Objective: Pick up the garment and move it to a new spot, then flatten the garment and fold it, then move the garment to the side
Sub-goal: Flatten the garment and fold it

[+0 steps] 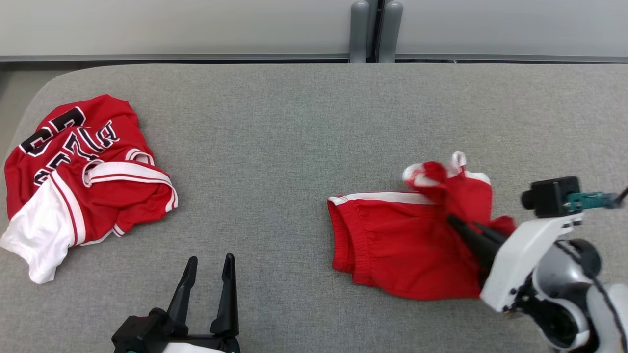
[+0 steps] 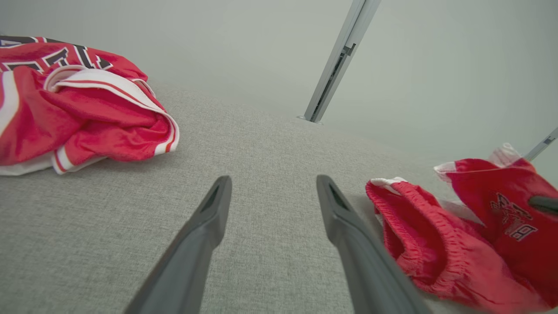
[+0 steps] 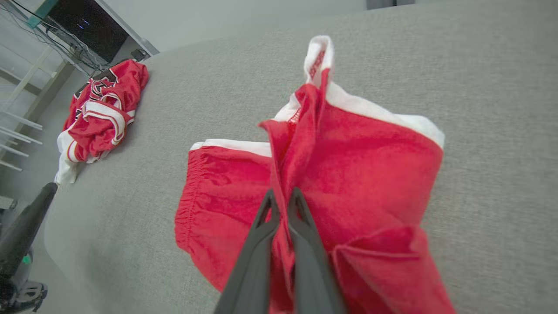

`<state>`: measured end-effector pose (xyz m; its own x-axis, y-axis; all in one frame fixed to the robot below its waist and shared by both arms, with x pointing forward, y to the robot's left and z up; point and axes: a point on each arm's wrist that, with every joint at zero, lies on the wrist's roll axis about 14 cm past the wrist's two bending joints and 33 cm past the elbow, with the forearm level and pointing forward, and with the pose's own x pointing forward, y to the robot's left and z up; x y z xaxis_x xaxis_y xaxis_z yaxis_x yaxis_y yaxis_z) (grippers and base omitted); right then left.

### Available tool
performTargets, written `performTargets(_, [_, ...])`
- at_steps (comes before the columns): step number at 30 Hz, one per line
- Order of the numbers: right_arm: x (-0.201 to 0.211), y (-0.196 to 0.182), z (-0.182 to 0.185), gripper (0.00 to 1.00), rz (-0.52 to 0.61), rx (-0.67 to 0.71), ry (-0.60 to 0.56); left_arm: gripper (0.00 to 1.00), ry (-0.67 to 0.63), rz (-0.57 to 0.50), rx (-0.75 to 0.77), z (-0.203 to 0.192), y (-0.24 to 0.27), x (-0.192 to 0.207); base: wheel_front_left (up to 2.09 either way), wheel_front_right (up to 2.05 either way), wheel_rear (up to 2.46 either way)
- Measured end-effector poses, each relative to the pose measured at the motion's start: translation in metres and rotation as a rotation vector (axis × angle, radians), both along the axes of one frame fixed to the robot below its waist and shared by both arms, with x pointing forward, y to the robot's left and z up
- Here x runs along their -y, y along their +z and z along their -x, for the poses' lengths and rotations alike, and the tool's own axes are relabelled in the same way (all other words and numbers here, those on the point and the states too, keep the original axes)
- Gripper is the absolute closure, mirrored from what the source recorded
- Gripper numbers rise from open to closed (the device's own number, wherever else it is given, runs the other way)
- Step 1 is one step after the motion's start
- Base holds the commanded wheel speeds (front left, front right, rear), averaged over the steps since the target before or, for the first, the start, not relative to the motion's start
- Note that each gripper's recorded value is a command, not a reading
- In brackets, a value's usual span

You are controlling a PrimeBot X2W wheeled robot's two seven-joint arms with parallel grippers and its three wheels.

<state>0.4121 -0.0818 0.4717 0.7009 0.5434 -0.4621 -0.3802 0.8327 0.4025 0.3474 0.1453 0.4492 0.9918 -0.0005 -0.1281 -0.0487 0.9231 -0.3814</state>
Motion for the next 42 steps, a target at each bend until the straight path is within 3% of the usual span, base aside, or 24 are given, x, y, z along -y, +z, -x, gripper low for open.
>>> performTargets(4, [-0.049, -0.004, 0.014, 1.0, -0.06, -0.029, 0.102, 0.0, -0.001, 0.002, -0.007, 0.001, -0.002, 0.001, 0.0, 0.0, 0.0])
performTargets(11, [-0.1, -0.014, 0.019, 1.0, -0.093, -0.048, 0.191, 0.0, 0.023, -0.002, -0.013, 0.006, -0.004, -0.007, 0.0, 0.0, 0.0])
performTargets(27, [-0.136, 0.009, 0.015, 1.0, -0.205, 0.019, 0.222, 0.0, 0.042, 0.011, 0.007, 0.02, 0.003, -0.01, 0.0, 0.0, 0.0])
performTargets(33, [-0.144, -0.004, 0.021, 1.0, -0.193, -0.029, 0.248, 0.0, 0.035, 0.021, 0.002, 0.021, 0.003, -0.006, 0.0, 0.0, 0.0])
performTargets(34, [-0.145, -0.01, 0.021, 0.82, -0.189, -0.038, 0.246, 0.0, 0.034, 0.022, -0.001, 0.022, 0.002, -0.005, 0.0, 0.0, 0.0])
performTargets(35, [-0.145, -0.01, 0.02, 0.56, -0.19, -0.035, 0.243, 0.0, 0.035, 0.021, -0.003, 0.022, 0.001, -0.005, 0.0, 0.0, 0.0])
performTargets(36, [-0.146, -0.01, 0.018, 0.0, -0.193, -0.023, 0.238, 0.0, 0.035, 0.021, -0.004, 0.022, 0.001, -0.005, 0.0, 0.0, 0.0])
performTargets(42, [-0.145, 0.016, 0.013, 0.0, -0.247, 0.106, 0.194, 0.0, 0.047, 0.018, -0.001, 0.026, 0.002, -0.009, 0.0, 0.0, 0.0])
